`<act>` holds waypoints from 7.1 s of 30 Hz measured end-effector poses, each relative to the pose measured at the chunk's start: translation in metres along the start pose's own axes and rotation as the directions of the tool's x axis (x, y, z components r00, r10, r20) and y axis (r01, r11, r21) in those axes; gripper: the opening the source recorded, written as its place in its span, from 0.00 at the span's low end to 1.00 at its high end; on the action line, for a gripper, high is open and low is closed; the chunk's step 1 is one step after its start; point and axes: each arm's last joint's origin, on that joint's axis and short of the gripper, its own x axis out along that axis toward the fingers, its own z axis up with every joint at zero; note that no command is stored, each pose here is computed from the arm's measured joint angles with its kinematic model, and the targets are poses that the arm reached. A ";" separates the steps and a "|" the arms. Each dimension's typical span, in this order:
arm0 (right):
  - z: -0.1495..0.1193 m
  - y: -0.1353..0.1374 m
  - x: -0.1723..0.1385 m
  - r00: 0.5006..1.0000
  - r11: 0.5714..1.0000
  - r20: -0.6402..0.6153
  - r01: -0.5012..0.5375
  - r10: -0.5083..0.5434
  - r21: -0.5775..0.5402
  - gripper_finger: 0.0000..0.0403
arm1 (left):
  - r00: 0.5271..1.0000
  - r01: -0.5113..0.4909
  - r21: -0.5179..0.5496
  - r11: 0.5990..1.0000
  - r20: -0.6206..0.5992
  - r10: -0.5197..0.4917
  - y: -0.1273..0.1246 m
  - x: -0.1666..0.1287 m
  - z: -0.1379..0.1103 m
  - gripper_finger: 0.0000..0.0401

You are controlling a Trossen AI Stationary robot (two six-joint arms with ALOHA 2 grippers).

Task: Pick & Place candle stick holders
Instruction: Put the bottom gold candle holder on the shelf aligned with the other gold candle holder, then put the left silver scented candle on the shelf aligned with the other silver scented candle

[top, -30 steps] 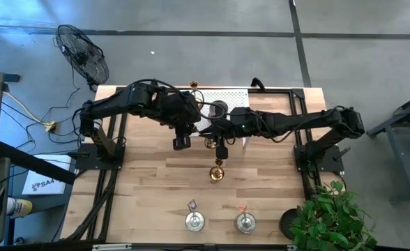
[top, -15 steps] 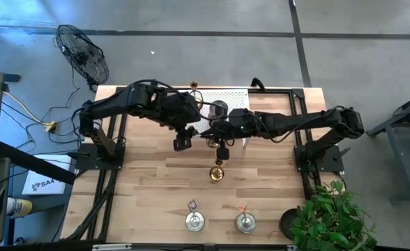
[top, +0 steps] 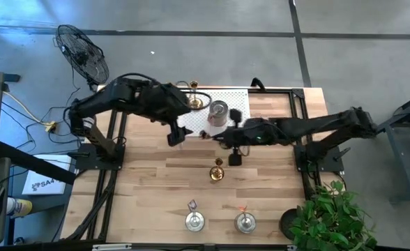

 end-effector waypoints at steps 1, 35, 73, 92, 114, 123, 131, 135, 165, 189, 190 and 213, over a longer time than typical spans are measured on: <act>0.003 0.001 -0.009 0.999 0.999 0.012 0.041 -0.041 -0.005 0.01 | 1.000 0.000 -0.007 1.000 0.002 0.000 0.001 -0.003 -0.001 0.92; 0.006 -0.173 -0.096 0.852 0.926 0.403 0.216 -0.333 0.308 0.01 | 0.998 -0.041 -0.056 0.998 0.036 0.043 0.007 -0.030 -0.012 0.92; -0.130 -0.202 0.020 0.867 0.949 0.457 0.056 -0.201 0.311 0.01 | 0.991 -0.094 -0.022 0.995 0.089 0.095 -0.026 -0.036 -0.019 0.92; -0.137 -0.184 0.047 0.889 0.962 0.450 -0.048 -0.082 0.270 0.01 | 0.991 -0.094 -0.022 0.995 0.091 0.096 -0.026 -0.036 -0.019 0.92; -0.125 -0.184 0.050 0.881 0.961 0.472 -0.121 -0.011 0.248 0.01 | 0.991 -0.092 -0.041 0.995 0.091 0.095 -0.026 -0.036 -0.019 0.92; -0.112 -0.190 0.055 0.887 0.966 0.461 -0.121 0.001 0.230 0.01 | 0.991 -0.091 -0.041 0.995 0.090 0.094 -0.026 -0.036 -0.019 0.92; -0.122 -0.191 0.062 0.906 0.963 0.424 -0.112 -0.002 0.244 0.01 | 0.991 -0.091 -0.041 0.995 0.090 0.094 -0.026 -0.036 -0.019 0.92; -0.128 -0.194 0.069 0.902 0.960 0.431 -0.120 0.000 0.252 0.01 | 0.992 -0.090 -0.041 0.995 0.090 0.094 -0.026 -0.036 -0.019 0.92; -0.139 -0.205 0.066 0.911 0.962 0.412 -0.121 0.011 0.243 0.01 | 0.992 -0.094 -0.020 0.995 0.083 0.095 -0.026 -0.036 -0.020 0.92; -0.145 -0.204 0.069 0.931 0.948 0.364 -0.143 0.032 0.283 0.06 | 0.996 -0.077 -0.009 0.997 0.053 0.078 -0.031 -0.026 -0.018 0.92; -0.145 -0.204 0.069 0.931 0.948 0.363 -0.144 0.033 0.283 0.06 | 0.996 -0.077 -0.009 0.997 0.053 0.077 -0.031 -0.026 -0.018 0.92; -0.148 -0.201 0.070 0.938 0.941 0.343 -0.164 0.055 0.297 0.25 | 0.996 -0.078 -0.008 0.997 0.053 0.078 -0.031 -0.026 -0.018 0.92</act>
